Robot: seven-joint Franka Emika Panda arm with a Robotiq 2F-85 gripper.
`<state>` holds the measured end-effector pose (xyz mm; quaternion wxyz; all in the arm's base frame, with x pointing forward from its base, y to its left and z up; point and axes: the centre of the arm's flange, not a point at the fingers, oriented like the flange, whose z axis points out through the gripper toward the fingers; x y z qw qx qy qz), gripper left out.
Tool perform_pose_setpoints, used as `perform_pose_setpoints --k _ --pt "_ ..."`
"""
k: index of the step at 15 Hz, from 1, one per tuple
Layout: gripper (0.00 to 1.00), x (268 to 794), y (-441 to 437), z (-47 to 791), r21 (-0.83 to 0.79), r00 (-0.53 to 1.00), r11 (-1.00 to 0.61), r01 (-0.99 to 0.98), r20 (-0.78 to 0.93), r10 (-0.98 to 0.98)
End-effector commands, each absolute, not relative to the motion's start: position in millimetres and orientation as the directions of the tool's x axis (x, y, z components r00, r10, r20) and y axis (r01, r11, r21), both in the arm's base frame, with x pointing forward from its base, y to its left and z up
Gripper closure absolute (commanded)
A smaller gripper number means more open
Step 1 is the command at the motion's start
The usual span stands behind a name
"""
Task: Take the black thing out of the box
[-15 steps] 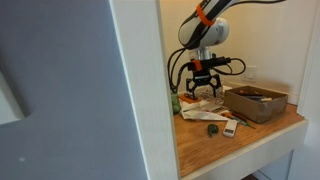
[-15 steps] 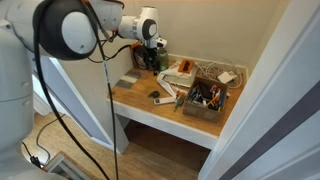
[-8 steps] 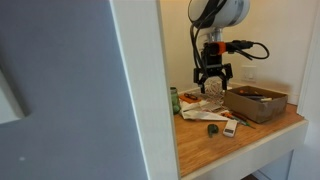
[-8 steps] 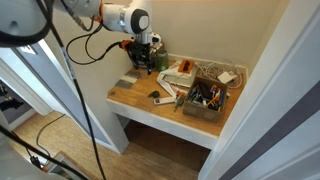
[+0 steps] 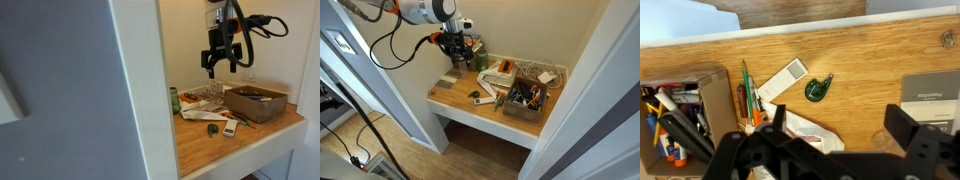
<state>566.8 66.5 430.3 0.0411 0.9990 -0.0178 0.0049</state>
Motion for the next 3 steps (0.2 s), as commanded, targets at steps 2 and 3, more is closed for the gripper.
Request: perform_pose_setpoints --k 2,3 --pt "0.0 561.0 65.6 435.5 0.081 0.999 -0.996 -0.027 0.021 -0.025" --pt "0.0 559.8 65.5 435.2 0.081 0.999 -0.996 -0.025 0.023 -0.023"
